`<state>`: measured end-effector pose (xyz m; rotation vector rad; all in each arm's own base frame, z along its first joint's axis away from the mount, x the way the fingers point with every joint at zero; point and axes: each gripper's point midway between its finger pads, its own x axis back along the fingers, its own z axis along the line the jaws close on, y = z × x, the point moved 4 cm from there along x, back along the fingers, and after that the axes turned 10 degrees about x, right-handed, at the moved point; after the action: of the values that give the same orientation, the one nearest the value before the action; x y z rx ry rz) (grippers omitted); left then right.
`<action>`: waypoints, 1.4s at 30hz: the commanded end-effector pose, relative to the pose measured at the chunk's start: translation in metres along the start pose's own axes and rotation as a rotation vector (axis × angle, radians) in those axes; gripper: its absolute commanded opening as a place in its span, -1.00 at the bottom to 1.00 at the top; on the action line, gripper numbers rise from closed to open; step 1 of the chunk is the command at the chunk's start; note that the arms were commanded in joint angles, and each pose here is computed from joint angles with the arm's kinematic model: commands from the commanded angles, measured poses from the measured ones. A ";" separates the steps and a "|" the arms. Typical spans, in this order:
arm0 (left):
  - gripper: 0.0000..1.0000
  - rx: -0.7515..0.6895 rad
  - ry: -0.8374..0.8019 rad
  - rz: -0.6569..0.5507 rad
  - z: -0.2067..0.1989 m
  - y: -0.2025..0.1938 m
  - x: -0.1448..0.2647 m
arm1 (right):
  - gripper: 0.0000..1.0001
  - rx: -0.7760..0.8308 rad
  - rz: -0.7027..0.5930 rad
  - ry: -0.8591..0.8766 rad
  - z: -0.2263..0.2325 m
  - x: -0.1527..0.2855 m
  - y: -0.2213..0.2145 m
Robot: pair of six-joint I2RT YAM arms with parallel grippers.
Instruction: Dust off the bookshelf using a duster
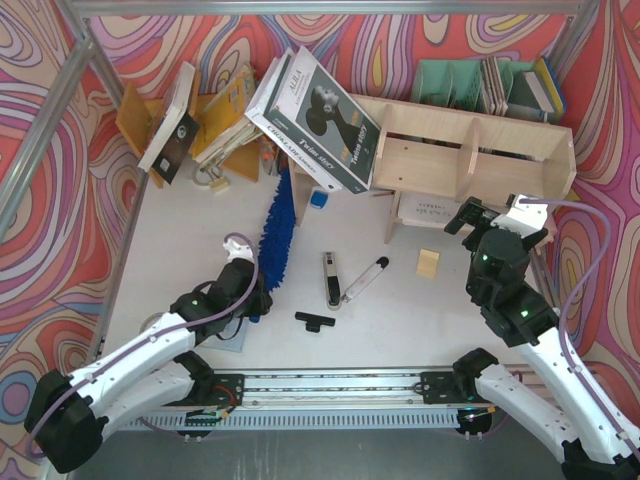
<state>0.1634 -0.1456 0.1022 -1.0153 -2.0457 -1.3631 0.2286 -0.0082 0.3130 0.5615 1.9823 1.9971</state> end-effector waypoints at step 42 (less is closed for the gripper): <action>-1.00 -0.087 -0.244 -0.800 -0.028 0.155 0.234 | 0.97 -0.007 0.000 -0.013 -0.002 0.000 -0.001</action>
<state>0.1476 -0.0636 0.3387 -0.4450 -2.5781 -1.6249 0.2286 -0.0082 0.3130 0.5614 1.9819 1.9974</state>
